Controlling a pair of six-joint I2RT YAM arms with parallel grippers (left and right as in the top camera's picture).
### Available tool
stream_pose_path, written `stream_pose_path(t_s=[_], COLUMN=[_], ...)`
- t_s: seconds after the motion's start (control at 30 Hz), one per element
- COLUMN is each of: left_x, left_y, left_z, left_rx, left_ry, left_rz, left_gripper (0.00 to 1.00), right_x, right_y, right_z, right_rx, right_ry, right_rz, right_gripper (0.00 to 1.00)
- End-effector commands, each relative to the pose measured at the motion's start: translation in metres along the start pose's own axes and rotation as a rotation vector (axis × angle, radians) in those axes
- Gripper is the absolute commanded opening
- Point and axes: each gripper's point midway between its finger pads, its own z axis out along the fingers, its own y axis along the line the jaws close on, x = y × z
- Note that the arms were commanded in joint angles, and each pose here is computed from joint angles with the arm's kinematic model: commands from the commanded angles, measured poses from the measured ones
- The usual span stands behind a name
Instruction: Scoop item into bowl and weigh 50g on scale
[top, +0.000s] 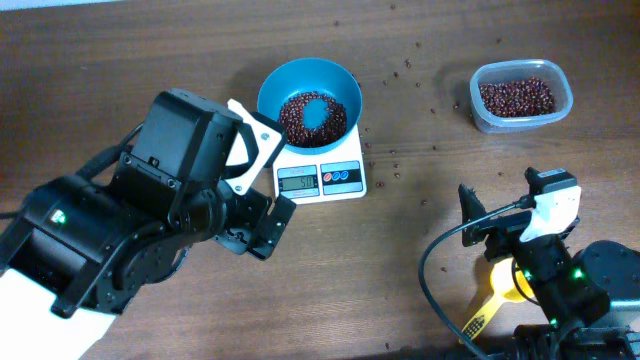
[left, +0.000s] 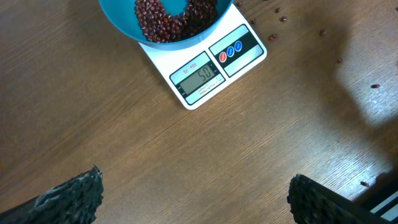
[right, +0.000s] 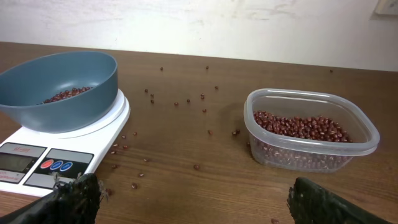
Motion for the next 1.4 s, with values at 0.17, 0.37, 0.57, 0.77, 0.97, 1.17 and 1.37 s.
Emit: stream_pose_path(t_s=[0.17,0.37,0.57,0.77,0.97,1.17,1.37], left_x=[-0.004,-0.004,-0.004,-0.004,-0.004,-0.004,-0.004], left_y=[0.003,0.003,0.003,0.003,0.003,0.003,0.003], left_z=[-0.004,-0.004,-0.004,-0.004,-0.004,-0.004,-0.004], left_rx=[-0.009,-0.01,-0.009,-0.01,-0.009,-0.009,-0.009], left_ry=[-0.017,-0.017,-0.017,-0.017,-0.017,-0.017,-0.017], left_rz=[0.004,0.004,0.004,0.004,0.004,0.004,0.004], left_gripper=[0.99,0.99,0.99,0.99,0.99,0.99,0.99], right_x=[0.001,0.001,0.001,0.001,0.001,0.001,0.001], right_y=[0.013,0.021,0.021,0.021,0.021,0.021,0.021], right_z=[0.001,0.001,0.001,0.001,0.001,0.001,0.001], right_rx=[-0.052,-0.084,-0.084,-0.085,-0.084,-0.084,-0.084], right_ry=[-0.005,-0.006,-0.006,-0.006,-0.006,-0.005,-0.005], right_rz=[-0.012,-0.02,-0.02,-0.02,-0.02,-0.019,-0.019], right_gripper=[0.99,0.99,0.99,0.99,0.99,0.99,0.99])
